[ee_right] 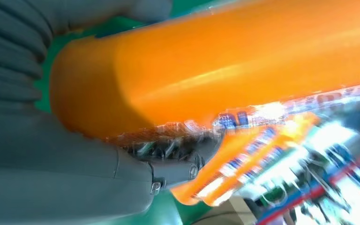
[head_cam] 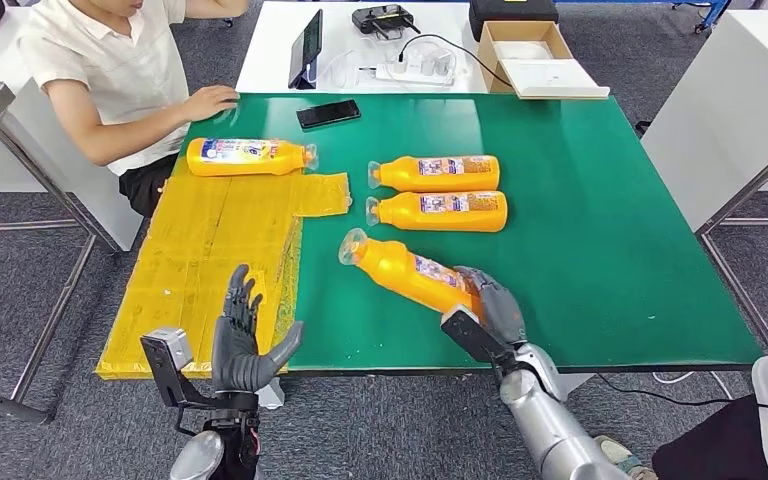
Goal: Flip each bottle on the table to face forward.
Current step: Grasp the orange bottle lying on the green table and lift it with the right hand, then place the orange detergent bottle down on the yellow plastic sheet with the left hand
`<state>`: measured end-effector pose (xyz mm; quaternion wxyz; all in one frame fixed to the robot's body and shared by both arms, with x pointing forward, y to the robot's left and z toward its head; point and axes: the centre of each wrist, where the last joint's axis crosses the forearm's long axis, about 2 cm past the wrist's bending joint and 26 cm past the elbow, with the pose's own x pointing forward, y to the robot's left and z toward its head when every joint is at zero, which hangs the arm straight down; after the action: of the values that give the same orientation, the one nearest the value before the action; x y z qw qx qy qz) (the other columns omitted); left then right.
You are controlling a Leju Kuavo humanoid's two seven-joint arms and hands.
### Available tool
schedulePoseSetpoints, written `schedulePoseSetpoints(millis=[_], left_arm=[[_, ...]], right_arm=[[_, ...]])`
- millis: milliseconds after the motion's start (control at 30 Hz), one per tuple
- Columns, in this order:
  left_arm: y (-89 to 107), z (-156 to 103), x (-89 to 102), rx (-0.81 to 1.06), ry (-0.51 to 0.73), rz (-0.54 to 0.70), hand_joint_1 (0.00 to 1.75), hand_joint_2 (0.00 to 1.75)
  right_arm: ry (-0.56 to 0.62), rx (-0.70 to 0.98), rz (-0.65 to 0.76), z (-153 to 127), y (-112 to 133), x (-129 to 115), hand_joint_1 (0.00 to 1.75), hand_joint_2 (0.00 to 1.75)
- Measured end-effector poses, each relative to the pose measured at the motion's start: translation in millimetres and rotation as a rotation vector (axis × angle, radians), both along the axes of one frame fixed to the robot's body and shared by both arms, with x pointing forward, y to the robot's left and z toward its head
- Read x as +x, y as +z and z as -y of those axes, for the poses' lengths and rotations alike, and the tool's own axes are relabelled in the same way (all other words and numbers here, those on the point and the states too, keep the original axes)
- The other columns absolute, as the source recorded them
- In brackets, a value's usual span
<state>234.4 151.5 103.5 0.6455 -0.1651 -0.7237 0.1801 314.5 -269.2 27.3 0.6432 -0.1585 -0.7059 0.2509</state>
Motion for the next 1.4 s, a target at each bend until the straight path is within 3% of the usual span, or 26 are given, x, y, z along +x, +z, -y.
schedulePoseSetpoints(millis=[133, 333, 500, 733, 1133, 1167, 1267, 1300, 1400], left_arm=[[-9.1, 0.0, -5.9, -0.101, -0.047, -0.040, 0.00, 1.75], [-5.2, 0.7, -8.8, -0.125, -0.062, 0.051, 0.00, 1.75], [2.0, 7.1, -10.7, -0.108, -0.139, 0.174, 0.00, 1.75], [4.9, 12.3, -11.0, -0.120, -0.198, 0.227, 0.00, 1.75], [3.6, 14.4, -13.1, -0.135, -0.239, 0.222, 0.00, 1.75], [3.6, 14.3, -13.2, -0.134, -0.239, 0.221, 0.44, 1.75], [3.4, 14.1, -13.2, -0.137, -0.241, 0.216, 1.75, 1.75], [3.3, 14.3, -12.5, -0.149, -0.251, 0.204, 1.75, 1.75], [0.2, 15.8, -6.5, -0.230, -0.319, 0.133, 1.75, 1.75]], right_arm=[[-0.030, 0.120, 0.173, -31.7, 18.0, -16.5, 1.75, 1.75], [0.029, 0.182, 0.318, -69.6, 40.0, -28.2, 1.75, 1.75], [0.201, 0.210, 0.316, -103.2, 39.1, -36.8, 1.75, 1.75], [0.416, 0.186, 0.215, -139.6, 20.2, -51.8, 1.75, 1.75], [0.492, 0.151, 0.179, -153.3, 12.7, -51.8, 1.75, 1.75], [0.492, 0.150, 0.178, -153.3, 12.5, -51.6, 1.52, 1.75], [0.494, 0.149, 0.176, -153.2, 11.9, -51.4, 0.42, 1.75], [0.493, 0.153, 0.177, -153.7, 11.7, -51.8, 0.28, 1.75], [0.500, 0.176, 0.186, -160.9, 12.0, -58.1, 0.28, 1.75]])
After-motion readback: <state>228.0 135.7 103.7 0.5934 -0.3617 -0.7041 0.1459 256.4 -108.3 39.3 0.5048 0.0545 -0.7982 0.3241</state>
